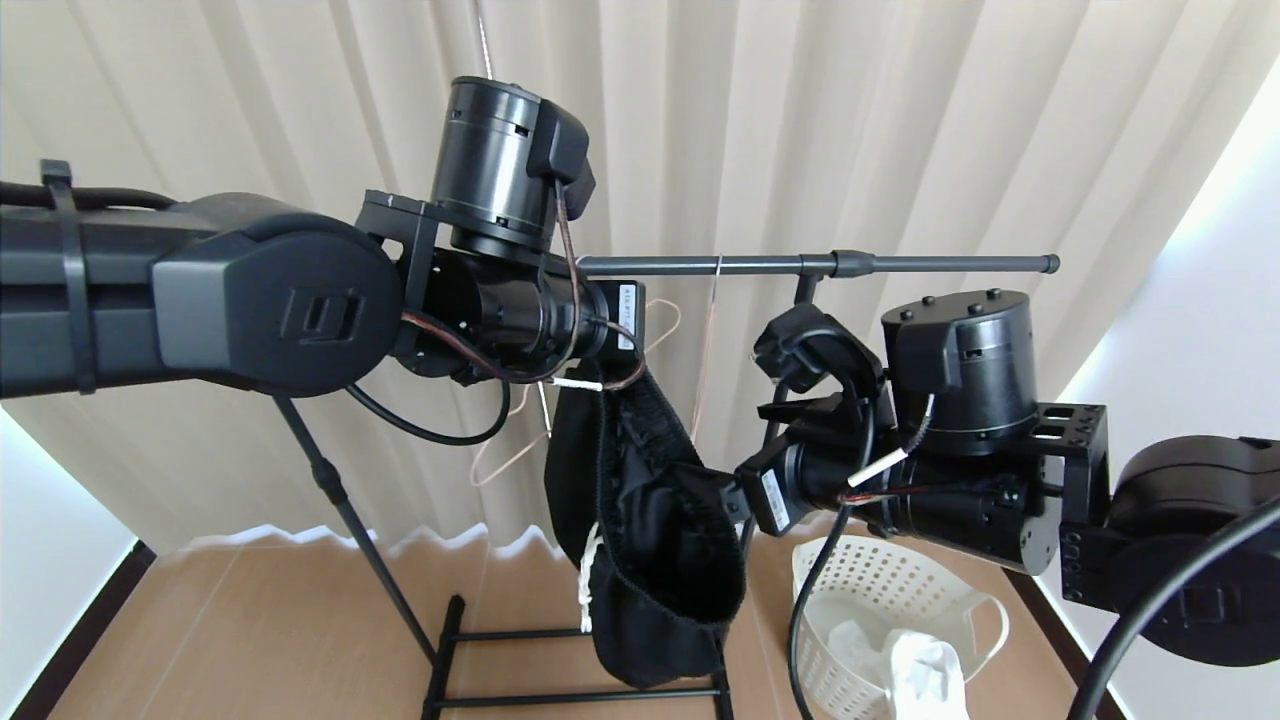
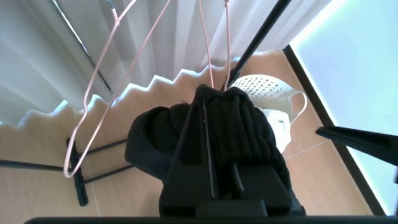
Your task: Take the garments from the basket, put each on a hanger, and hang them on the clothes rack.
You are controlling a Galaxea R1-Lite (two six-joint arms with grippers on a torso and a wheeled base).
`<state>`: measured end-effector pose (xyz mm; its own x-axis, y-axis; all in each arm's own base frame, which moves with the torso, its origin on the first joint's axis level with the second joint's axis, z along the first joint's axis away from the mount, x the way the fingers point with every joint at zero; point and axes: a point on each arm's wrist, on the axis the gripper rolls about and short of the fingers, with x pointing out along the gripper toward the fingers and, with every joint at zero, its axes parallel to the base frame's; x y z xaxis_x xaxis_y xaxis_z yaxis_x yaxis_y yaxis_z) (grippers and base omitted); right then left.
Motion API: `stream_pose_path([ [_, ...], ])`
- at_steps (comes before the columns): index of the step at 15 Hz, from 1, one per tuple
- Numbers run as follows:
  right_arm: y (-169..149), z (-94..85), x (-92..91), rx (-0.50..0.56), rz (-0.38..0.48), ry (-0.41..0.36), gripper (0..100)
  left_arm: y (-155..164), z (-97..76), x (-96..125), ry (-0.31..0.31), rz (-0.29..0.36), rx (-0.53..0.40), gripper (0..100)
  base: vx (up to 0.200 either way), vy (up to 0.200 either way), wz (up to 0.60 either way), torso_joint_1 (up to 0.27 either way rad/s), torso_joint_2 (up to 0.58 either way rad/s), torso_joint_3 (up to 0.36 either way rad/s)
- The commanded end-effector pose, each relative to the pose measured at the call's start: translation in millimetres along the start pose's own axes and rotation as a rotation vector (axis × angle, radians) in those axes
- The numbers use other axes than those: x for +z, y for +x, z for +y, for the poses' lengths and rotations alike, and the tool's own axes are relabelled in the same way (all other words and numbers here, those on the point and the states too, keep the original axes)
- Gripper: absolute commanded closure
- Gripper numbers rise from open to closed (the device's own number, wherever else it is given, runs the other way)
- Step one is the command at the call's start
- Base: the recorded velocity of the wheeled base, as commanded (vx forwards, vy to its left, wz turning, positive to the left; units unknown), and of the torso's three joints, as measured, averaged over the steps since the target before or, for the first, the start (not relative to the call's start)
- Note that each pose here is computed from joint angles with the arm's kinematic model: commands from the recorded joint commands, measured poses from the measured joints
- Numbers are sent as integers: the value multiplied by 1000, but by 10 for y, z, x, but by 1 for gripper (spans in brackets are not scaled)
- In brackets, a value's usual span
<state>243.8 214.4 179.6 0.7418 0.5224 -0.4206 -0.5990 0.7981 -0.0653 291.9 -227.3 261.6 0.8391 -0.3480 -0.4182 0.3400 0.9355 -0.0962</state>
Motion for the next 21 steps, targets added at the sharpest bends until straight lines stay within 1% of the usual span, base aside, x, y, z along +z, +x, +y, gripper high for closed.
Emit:
stream_pose_path([
  [1, 193, 4, -212, -5, 79, -5, 0, -90, -50, 27, 6, -15, -20, 100, 0, 0, 0, 0, 0, 0],
  [2, 206, -4, -229, -8, 84, -4, 0, -103, -54, 33, 8, -18, -22, 100, 0, 0, 0, 0, 0, 0],
  [3, 256, -53, -339, -22, 106, 0, 0, -158, -77, 49, 10, -27, -32, 100, 0, 0, 0, 0, 0, 0],
  [5, 245, -112, -427, -37, 120, -12, 0, -190, -58, 33, 25, -23, -30, 100, 0, 0, 0, 0, 0, 0],
  [8, 219, -131, -487, -43, 122, -22, 0, -222, -54, 29, 31, -24, -33, 100, 0, 0, 0, 0, 0, 0],
  [10, 196, -133, -493, -46, 121, -22, 0, -247, -47, 33, 34, -26, -33, 100, 0, 0, 0, 0, 0, 0],
  [11, 176, -134, -480, -46, 113, -20, 100, -241, -45, 15, 36, -18, -32, 100, 0, 0, 0, 0, 0, 0],
  [14, 94, -206, -470, -62, 64, 0, 100, -226, -28, -72, 52, 12, -26, 100, 0, 0, 0, 0, 0, 0],
  [15, 51, -216, -476, -66, 39, 2, 100, -206, -17, -146, 68, 39, -25, 100, 0, 0, 0, 0, 0, 0],
  [16, 24, -270, -502, -91, 30, 10, 100, -175, 2, -238, 93, 71, -19, 100, 0, 0, 0, 0, 0, 0],
  [17, 9, -293, -510, -101, 26, 14, 100, -158, 16, -293, 107, 90, -14, 100, 0, 0, 0, 0, 0, 0],
  [18, -51, -349, -472, -126, 3, 24, 100, -128, 46, -410, 123, 128, -8, 100, 0, 0, 0, 0, 0, 0],
  [19, -55, -354, -469, -127, 2, 25, 100, -120, 47, -423, 124, 131, -7, 100, 0, 0, 0, 0, 0, 0],
  [20, -71, -392, -457, -143, -6, 52, 100, -94, 59, -508, 134, 147, -11, 100, 0, 0, 0, 0, 0, 0],
  [21, -69, -413, -462, -181, -7, 99, 100, -64, 89, -674, 180, 176, -11, 100, 0, 0, 0, 0, 0, 0],
])
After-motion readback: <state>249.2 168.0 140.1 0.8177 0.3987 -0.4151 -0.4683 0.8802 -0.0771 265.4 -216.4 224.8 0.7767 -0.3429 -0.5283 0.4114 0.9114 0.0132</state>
